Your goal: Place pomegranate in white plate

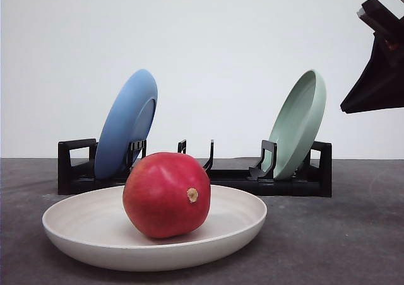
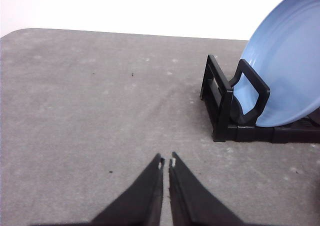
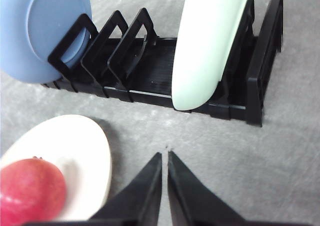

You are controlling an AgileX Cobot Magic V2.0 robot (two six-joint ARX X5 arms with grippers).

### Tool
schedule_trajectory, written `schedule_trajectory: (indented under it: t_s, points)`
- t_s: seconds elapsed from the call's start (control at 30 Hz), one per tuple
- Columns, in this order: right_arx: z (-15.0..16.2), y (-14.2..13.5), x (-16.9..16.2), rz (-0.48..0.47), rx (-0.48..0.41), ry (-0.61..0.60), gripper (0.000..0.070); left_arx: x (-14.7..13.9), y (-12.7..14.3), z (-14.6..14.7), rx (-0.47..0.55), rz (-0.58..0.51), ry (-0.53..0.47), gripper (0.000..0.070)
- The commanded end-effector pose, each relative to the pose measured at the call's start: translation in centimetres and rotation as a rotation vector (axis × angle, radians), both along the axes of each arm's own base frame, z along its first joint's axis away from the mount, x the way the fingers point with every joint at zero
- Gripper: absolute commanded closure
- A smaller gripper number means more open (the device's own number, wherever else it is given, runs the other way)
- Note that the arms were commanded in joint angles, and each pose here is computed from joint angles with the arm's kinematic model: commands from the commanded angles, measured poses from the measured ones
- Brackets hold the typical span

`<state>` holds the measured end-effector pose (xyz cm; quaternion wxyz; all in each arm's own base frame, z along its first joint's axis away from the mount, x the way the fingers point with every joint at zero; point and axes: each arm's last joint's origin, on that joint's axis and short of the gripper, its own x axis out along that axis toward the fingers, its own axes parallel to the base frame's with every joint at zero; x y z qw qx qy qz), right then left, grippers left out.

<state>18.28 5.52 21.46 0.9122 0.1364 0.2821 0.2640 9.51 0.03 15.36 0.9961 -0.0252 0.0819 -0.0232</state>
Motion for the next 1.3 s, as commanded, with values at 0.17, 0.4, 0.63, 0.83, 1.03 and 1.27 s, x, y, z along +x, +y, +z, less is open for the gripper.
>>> schedule_trajectory:
  t_s: [0.17,0.4,0.63,0.83,1.03,1.27]
  points:
    - [0.2,-0.8,-1.3,-0.002,-0.288,-0.15,0.0686,0.0,0.0,-0.4,0.006,0.006,0.012,0.07]
    - [-1.1,-3.2,-4.2,-0.255,-0.425,-0.244,0.0685,0.0,0.0,-0.4,0.006,0.006,0.012,0.07]
    - [-3.5,-4.6,-6.8,-0.358,-0.401,-0.332,0.0685,0.0,0.0,-0.4,0.006,0.006,0.012,0.07]
    - [-5.1,-5.0,-8.0,-0.421,-0.351,-0.411,0.0685,0.0,0.0,-0.4,0.006,0.006,0.012,0.07]
    - [-6.2,-5.1,-8.5,-0.459,-0.304,-0.445,0.0685,0.0,0.0,-0.4,0.006,0.006,0.012,0.07]
    - [-6.2,-5.2,-8.6,-0.468,-0.303,-0.457,0.0685,0.0,0.0,-0.4,0.006,0.006,0.012,0.07]
